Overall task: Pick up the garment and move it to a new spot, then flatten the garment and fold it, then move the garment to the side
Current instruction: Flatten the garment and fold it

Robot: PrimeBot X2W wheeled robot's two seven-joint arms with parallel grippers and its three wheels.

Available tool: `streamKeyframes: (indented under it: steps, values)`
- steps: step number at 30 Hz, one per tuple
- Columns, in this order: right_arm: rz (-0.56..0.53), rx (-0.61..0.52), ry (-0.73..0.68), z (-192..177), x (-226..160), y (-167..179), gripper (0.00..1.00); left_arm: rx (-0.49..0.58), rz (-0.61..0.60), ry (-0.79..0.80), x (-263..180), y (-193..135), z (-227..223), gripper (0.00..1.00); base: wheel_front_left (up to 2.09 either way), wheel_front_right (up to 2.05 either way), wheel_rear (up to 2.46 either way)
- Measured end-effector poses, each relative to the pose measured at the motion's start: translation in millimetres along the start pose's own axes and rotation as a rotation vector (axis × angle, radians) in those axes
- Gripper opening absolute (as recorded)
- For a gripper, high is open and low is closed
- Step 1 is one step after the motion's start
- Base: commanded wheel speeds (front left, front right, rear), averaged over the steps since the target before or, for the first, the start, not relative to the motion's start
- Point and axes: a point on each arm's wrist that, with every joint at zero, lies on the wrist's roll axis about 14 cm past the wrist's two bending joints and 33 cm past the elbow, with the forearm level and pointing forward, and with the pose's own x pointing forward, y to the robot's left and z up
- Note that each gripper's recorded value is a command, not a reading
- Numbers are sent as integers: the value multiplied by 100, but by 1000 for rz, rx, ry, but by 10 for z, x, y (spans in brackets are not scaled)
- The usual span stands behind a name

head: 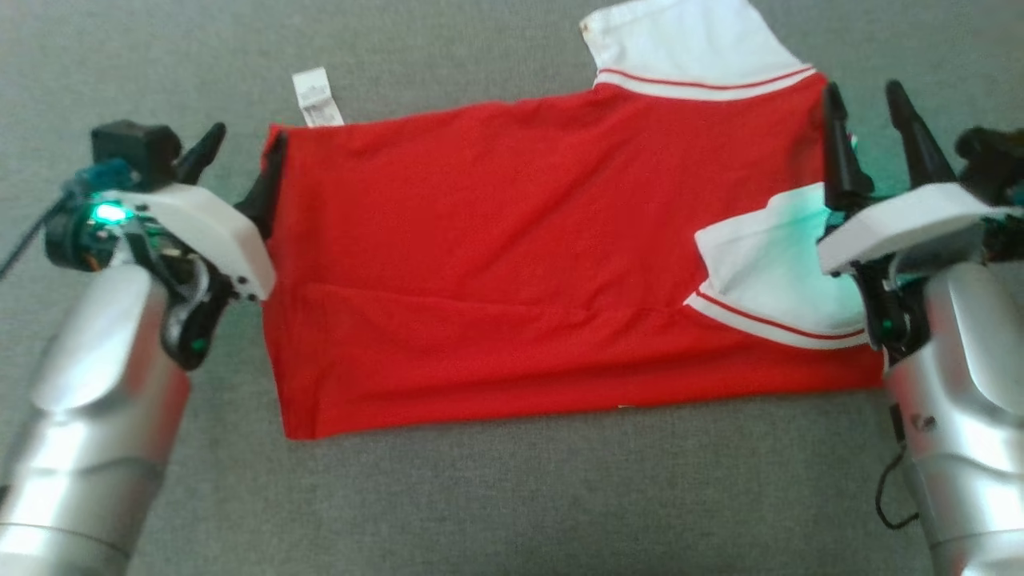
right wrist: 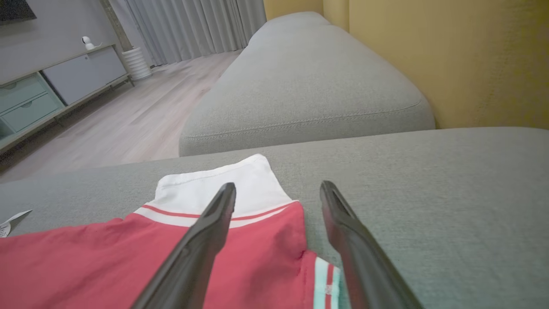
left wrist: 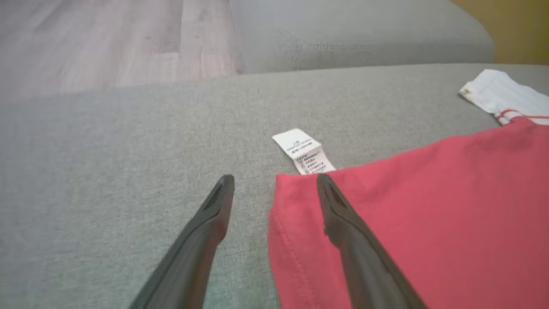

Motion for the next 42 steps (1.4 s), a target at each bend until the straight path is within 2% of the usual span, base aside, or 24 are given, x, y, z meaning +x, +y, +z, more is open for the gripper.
streamKeyframes:
  steps: [5, 9, 14, 15, 17, 18, 22, 31, 37, 42]
  values:
    - [8, -7, 46, -203, 66, -3, 100, -22, 4, 68, 110, 121, -232, 100, 0, 0, 0]
    - [2, -2, 69, -307, 76, -34, 100, -54, -16, 63, 198, 65, -265, 100, 0, 0, 0]
    - [18, -9, 46, -199, 209, 1, 100, -60, -26, 63, 258, 43, -294, 100, 0, 0, 0]
    - [21, -12, 39, -171, 233, 10, 100, -51, -29, 71, 267, 32, -309, 97, 0, 0, 0]
    - [27, -17, 27, -132, 267, 22, 100, -42, -33, 72, 279, 24, -306, 36, 0, 0, 0]
    - [30, -22, 32, -139, 279, 27, 100, -39, -38, 77, 285, 11, -318, 0, 0, 0, 0]
    - [42, -70, 104, -233, 376, 15, 100, -22, -46, 58, 297, -2, -290, 0, 0, 0, 0]
    - [69, -178, 228, -76, 966, 89, 100, 21, -11, -135, 267, 80, 79, 0, 0, 0, 0]
    - [70, -228, 364, -337, 1200, 129, 100, 15, -8, -150, 215, 55, 24, 0, 0, 0, 0]
    - [72, -242, 404, -446, 1349, 186, 100, 6, 2, -156, 195, 75, -18, 0, 0, 0, 0]
